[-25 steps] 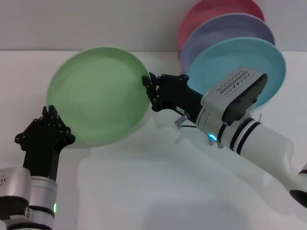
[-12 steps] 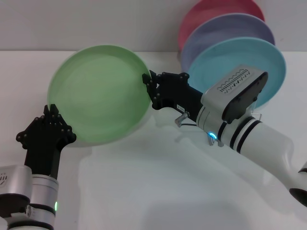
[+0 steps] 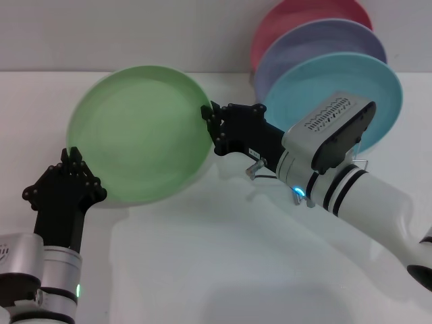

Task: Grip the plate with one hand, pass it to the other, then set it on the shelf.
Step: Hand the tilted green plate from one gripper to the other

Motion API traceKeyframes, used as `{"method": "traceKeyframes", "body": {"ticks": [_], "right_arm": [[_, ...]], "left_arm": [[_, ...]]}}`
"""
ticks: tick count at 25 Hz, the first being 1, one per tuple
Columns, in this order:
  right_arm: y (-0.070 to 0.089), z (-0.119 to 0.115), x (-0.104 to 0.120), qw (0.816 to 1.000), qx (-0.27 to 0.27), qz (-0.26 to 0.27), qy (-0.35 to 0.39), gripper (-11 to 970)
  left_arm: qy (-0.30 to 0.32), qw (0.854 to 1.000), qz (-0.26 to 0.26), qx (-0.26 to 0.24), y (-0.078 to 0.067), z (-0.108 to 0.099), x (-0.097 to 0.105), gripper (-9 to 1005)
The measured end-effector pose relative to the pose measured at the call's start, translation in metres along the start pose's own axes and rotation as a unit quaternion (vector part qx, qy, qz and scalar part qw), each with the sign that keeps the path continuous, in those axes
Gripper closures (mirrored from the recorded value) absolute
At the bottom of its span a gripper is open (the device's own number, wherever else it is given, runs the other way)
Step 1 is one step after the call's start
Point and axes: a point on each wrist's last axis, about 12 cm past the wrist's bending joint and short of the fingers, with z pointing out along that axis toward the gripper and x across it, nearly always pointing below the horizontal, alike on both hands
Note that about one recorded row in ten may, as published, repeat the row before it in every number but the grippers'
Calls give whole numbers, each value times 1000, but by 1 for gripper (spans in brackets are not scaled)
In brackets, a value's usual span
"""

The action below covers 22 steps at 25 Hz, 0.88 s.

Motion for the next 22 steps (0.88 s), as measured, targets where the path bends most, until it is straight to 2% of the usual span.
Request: {"method": "traceKeyframes", "body": {"ticks": [22], "right_arm": [[1, 0, 0, 1000, -1, 1, 0, 914]], "left_arm": [[3, 1000, -4, 15, -1, 1, 2, 962]]}}
